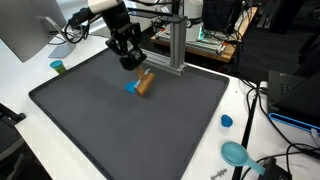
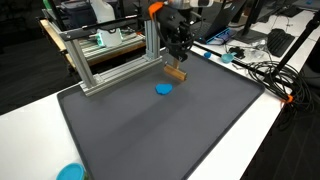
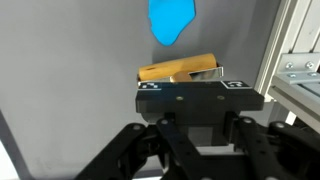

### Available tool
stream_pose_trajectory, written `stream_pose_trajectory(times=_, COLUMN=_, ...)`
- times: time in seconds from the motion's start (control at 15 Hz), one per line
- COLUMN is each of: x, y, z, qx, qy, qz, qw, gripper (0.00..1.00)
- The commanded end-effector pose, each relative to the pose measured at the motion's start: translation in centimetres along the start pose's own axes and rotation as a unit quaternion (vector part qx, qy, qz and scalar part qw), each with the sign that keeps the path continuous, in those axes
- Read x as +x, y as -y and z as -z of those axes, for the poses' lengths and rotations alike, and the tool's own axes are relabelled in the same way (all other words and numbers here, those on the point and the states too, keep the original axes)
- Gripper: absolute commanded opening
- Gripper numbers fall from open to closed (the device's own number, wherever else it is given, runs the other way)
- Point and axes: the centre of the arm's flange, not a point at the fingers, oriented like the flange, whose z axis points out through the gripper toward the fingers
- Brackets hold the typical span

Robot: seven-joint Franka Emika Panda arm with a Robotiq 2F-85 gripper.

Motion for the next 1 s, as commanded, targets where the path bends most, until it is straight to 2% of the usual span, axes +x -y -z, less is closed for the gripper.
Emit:
stream_pose_trajectory(times=0.0, x=3.7, y=2.6, z=4.9, qx=-0.018, qy=0.065, qz=-0.075, qw=0.9949, gripper=0.22)
stream_pose_trajectory(times=0.27, x=5.7, y=2.0, z=2.6, qx=-0.044, qy=0.126, qz=-0.162, qw=0.9778, gripper=0.22)
stream_pose_trajectory(times=0.53, x=5.6, y=0.7, z=-1.5, qx=-0.053, qy=0.176, qz=-0.245, qw=0.9519, gripper=0.22)
stream_pose_trajectory(times=0.73, x=5.8, y=0.2, z=-3.2, qx=-0.066, qy=0.199, qz=-0.273, qw=0.9390, gripper=0.22)
stream_pose_trajectory(times=0.93, x=6.9, y=0.3, z=-3.1, qx=-0.061, qy=0.235, qz=-0.271, qw=0.9317, gripper=0.22)
